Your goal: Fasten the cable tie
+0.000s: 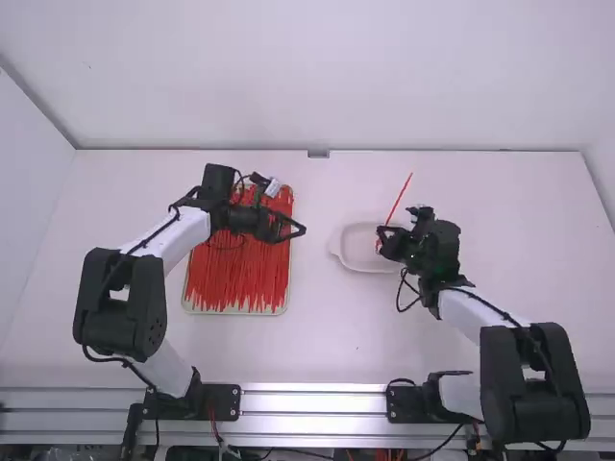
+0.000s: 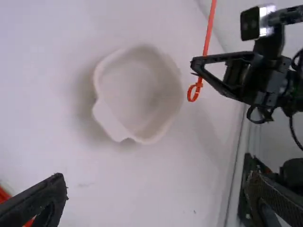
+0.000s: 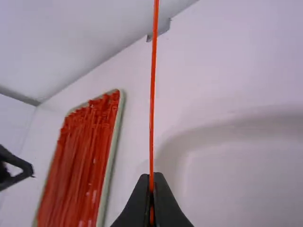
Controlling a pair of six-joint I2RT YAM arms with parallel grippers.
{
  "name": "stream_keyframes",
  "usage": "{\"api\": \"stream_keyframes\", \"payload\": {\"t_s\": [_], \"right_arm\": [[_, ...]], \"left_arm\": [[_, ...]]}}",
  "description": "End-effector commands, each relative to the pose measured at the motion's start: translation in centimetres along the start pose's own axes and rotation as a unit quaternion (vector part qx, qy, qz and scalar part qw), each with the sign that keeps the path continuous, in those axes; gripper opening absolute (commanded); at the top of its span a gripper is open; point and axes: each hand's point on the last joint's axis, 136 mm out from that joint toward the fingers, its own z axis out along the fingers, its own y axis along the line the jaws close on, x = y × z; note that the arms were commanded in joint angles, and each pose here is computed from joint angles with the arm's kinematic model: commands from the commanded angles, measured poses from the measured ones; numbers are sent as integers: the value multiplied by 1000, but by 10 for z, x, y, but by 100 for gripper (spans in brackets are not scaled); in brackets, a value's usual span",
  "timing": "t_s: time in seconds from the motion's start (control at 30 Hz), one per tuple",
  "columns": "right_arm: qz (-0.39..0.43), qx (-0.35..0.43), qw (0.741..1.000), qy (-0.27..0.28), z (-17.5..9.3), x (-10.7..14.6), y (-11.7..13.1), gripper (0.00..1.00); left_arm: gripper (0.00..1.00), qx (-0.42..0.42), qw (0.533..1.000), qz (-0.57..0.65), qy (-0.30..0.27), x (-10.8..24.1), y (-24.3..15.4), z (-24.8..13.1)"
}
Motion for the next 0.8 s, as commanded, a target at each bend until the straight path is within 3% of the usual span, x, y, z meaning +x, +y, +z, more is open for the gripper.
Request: {"api": "stream_keyframes", "payload": {"t_s": [0.0,0.37,0.7,0.77], "right_arm": [[-28,51,998,-28,2,-3,-8,0],[-69,167,982,-57,12,9,-30,0],[-54,172,982,-51,36,23,-54,1],[-55,164,984,-48,38,25,-51,37]], "left_arm": [[99,-11,1000,10,5,3,4,2],[99,-14,1000,7,5,3,6,0],[99,-15,1000,7,5,3,6,0],[99,-15,1000,7,4,3,6,0]]}}
